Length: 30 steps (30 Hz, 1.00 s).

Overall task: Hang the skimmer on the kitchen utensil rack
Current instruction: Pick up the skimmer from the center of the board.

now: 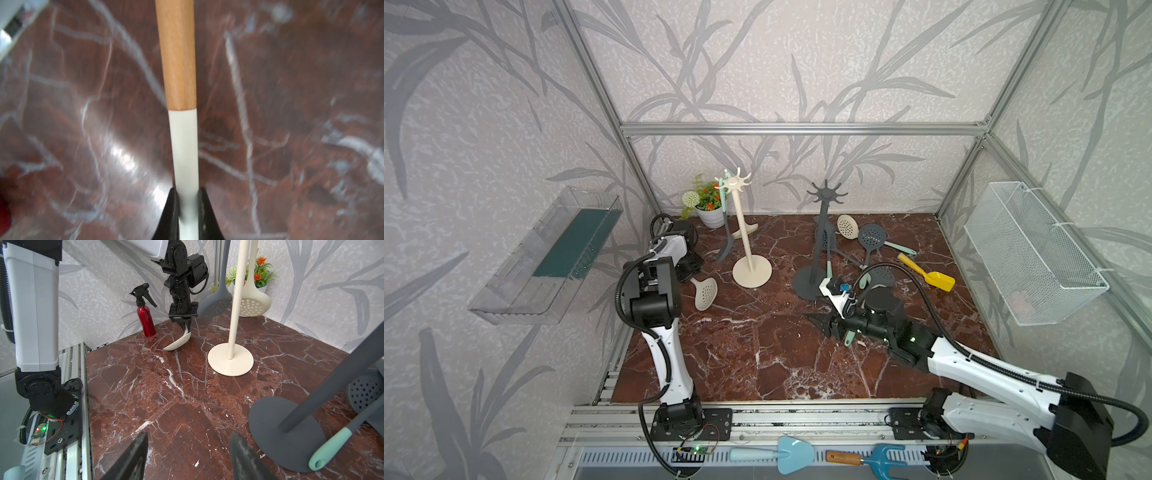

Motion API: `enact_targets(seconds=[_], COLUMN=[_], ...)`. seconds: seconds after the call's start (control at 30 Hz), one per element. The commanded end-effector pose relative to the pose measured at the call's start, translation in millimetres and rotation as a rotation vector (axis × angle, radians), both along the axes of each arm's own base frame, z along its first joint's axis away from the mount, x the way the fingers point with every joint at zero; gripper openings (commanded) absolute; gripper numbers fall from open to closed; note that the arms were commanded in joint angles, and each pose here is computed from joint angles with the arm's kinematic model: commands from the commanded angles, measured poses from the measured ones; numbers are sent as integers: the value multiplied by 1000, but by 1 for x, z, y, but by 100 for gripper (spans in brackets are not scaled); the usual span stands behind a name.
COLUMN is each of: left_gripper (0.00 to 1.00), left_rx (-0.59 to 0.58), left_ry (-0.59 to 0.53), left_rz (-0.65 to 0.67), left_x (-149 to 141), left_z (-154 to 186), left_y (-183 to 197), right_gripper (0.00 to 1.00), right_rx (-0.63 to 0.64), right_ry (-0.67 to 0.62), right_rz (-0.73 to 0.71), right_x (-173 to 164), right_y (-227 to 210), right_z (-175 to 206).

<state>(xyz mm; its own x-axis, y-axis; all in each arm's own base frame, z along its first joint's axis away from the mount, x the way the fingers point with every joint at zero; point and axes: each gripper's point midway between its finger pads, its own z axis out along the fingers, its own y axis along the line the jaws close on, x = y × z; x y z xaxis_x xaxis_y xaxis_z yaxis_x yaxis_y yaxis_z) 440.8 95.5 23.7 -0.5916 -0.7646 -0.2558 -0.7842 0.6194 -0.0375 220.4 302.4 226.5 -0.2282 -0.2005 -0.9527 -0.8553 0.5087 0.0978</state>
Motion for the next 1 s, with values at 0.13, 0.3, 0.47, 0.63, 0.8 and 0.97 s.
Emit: enact_targets(seconds=[0.13,0.3,0.47,0.63,0.8,0.97], left_gripper=[1,0,0,0,0,0], left_rx=[-35,-27,-29,-33,-20,14], left_ry=[17,18,7,-23,-69,-136], left_rz=[-76,-128,-138,-163,-209,-259], left_x=[-30,-49,-72,-89,-103,-116], left_z=[10,15,18,25,36,53], left_y=[-35,-55,-66,-78,-93,-107], right_gripper=[63,63,63,62,62,62], right_rx=[32,40,52,56,65,78], right_ry=[2,7,13,21,39,55], right_rz=[-34,-50,-51,-49,-51,-57], right_x=[-5,-9,-14,-17,-20,-21], right_y=[-11,-19,-23,-25,-25,-26], right_z=[8,9,10,10,8,6])
